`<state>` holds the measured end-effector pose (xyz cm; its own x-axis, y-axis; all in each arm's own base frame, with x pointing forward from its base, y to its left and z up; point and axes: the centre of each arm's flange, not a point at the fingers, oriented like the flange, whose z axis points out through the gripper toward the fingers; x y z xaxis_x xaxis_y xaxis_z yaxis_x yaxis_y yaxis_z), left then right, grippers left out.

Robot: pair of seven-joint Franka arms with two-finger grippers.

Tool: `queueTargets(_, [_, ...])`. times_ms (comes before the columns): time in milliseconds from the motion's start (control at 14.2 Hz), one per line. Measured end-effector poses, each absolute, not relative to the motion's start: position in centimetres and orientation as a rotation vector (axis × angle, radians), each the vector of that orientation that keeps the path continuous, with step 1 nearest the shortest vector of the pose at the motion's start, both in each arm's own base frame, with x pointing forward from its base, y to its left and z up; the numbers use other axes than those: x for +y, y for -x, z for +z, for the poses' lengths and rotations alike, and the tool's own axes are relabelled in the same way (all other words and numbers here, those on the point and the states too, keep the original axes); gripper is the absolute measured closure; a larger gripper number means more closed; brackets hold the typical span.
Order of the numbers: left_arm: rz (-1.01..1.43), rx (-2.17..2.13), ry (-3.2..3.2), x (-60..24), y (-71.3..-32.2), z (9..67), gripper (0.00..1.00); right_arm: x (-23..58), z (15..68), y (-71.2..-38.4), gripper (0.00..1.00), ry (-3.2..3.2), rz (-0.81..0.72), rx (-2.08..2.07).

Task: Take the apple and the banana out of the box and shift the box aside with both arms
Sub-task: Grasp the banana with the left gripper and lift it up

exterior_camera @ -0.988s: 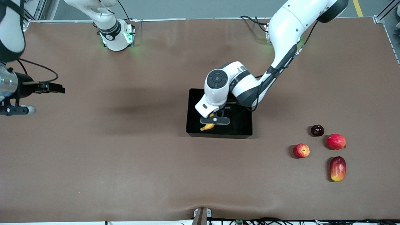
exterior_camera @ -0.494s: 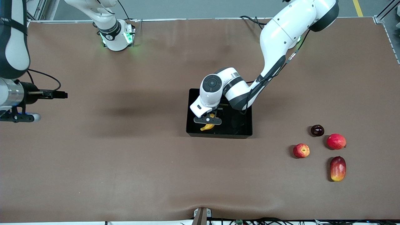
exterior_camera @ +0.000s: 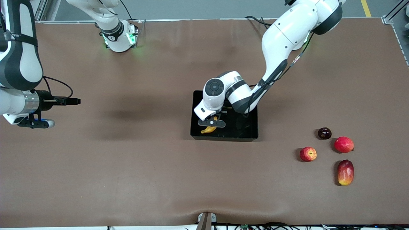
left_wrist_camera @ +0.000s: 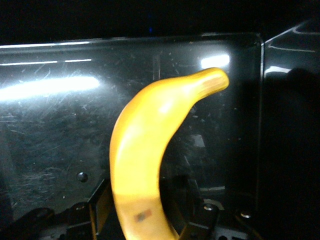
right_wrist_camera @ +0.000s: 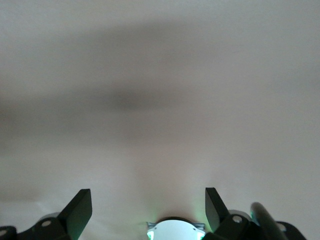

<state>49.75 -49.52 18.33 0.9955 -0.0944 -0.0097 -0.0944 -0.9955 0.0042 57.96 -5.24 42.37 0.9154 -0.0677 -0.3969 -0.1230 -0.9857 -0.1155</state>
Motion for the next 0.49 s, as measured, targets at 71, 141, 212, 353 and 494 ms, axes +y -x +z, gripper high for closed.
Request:
queueTargets(71, [-0.011,-0.150,-3.142,-49.6,-49.6,18.1,0.40,-5.0,42.4,-58.1,0.00,2.919,0.588,0.159])
queueTargets(141, [-0.008,-0.152,-3.144,-49.8,-49.5,18.1,0.51,-4.8,42.5,-58.2,0.00,2.909,0.577,0.163])
queueTargets(212, [-0.001,-0.148,-3.141,-49.9,-49.6,18.3,0.63,-4.7,42.5,-58.2,0.00,2.906,0.569,0.162])
queueTargets(353, [0.019,-0.137,-3.133,-49.9,-50.2,19.0,0.65,-3.9,42.5,-58.4,0.00,2.905,0.558,0.146])
queueTargets(494, [0.052,-0.124,-3.121,-49.9,-51.0,20.3,0.65,-2.7,42.7,-58.5,0.00,2.906,0.555,0.118])
